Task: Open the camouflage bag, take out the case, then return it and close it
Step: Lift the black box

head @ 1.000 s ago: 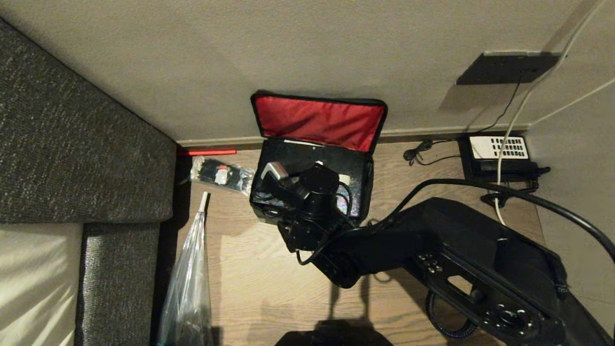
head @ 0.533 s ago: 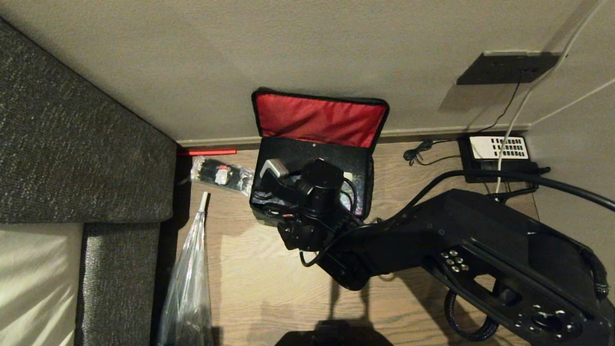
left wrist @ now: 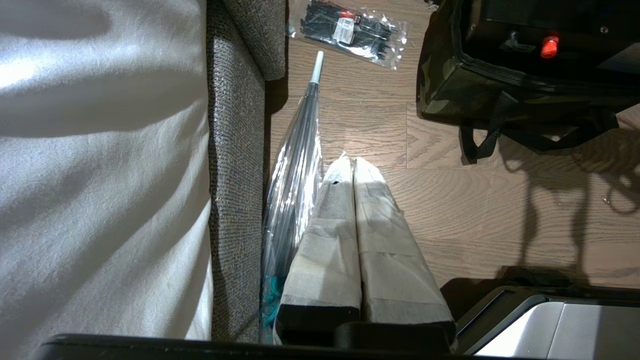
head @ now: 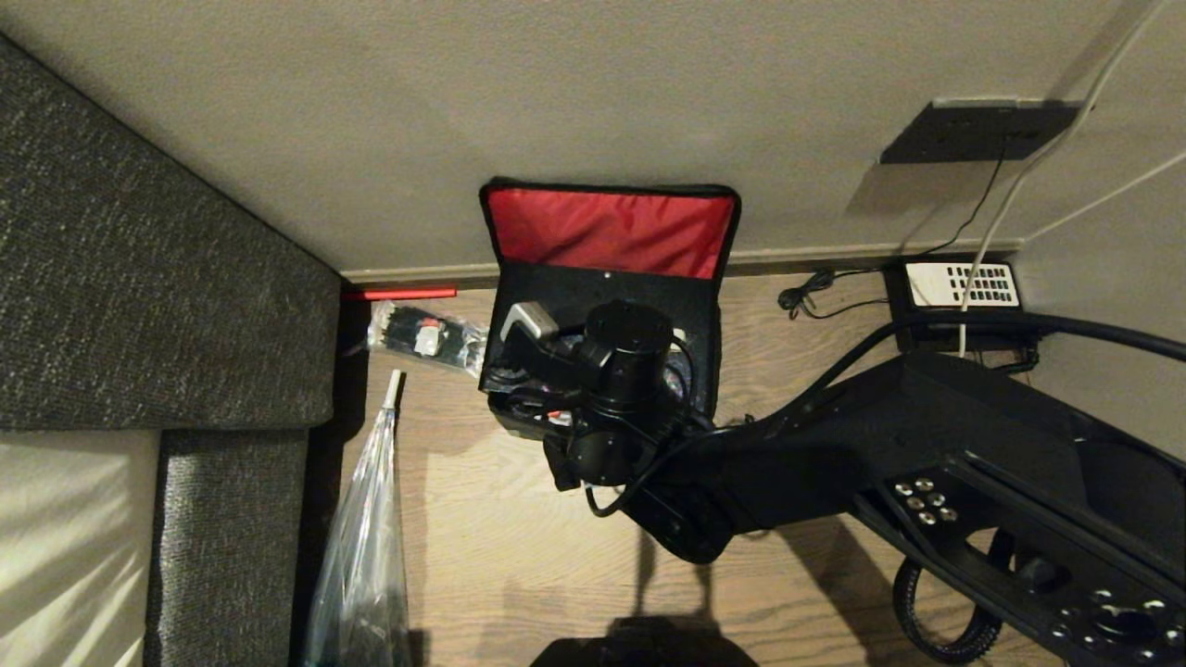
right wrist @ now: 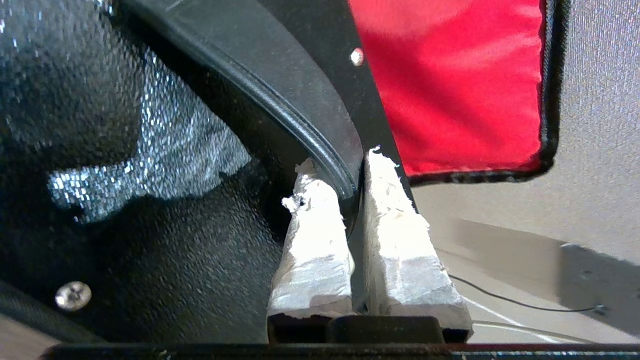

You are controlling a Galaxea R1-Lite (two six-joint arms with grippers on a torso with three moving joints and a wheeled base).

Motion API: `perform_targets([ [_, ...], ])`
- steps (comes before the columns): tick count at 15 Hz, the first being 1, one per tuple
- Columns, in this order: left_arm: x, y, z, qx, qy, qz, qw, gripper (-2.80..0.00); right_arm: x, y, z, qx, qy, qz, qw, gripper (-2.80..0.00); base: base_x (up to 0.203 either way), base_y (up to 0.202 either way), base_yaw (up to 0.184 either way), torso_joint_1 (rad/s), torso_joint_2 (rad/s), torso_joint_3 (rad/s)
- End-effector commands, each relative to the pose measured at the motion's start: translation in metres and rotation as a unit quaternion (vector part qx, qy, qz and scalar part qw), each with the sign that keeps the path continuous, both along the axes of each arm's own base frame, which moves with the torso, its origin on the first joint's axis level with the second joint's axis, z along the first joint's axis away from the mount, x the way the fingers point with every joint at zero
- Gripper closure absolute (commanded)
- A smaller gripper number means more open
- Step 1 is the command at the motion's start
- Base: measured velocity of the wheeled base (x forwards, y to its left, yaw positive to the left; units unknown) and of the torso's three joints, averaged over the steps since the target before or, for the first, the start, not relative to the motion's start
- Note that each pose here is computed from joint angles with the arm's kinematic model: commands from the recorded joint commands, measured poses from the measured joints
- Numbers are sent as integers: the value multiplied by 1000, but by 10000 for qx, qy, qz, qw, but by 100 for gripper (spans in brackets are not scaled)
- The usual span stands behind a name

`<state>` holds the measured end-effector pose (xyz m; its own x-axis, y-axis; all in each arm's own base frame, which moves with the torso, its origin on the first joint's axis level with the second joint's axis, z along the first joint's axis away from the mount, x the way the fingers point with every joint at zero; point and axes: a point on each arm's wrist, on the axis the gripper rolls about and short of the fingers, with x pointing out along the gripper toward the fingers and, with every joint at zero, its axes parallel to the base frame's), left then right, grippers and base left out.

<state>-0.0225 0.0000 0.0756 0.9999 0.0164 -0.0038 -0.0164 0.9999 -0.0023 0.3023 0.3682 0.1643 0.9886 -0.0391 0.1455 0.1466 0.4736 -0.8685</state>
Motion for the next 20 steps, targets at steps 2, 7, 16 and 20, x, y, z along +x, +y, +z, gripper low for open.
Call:
perform_targets([
  [2,0,0,-1,4,-11,2,10000,0,-4,-7,9,-262,-1,-150,9995,0,0,0,0,0,0,0],
  [7,0,0,-1,4,-11,9,10000,0,-8,-12,13,-431,12,-175,9989,0,0,0,0,0,0,0],
  [16,0,0,-1,-4,-12,6,10000,0,-9,-14,19,-386,-14,-176,9991,0,0,0,0,0,0,0],
  [20,0,0,-1,-4,-12,4,10000,0,-10,-13,17,-404,10,-164,9990,0,0,0,0,0,0,0],
])
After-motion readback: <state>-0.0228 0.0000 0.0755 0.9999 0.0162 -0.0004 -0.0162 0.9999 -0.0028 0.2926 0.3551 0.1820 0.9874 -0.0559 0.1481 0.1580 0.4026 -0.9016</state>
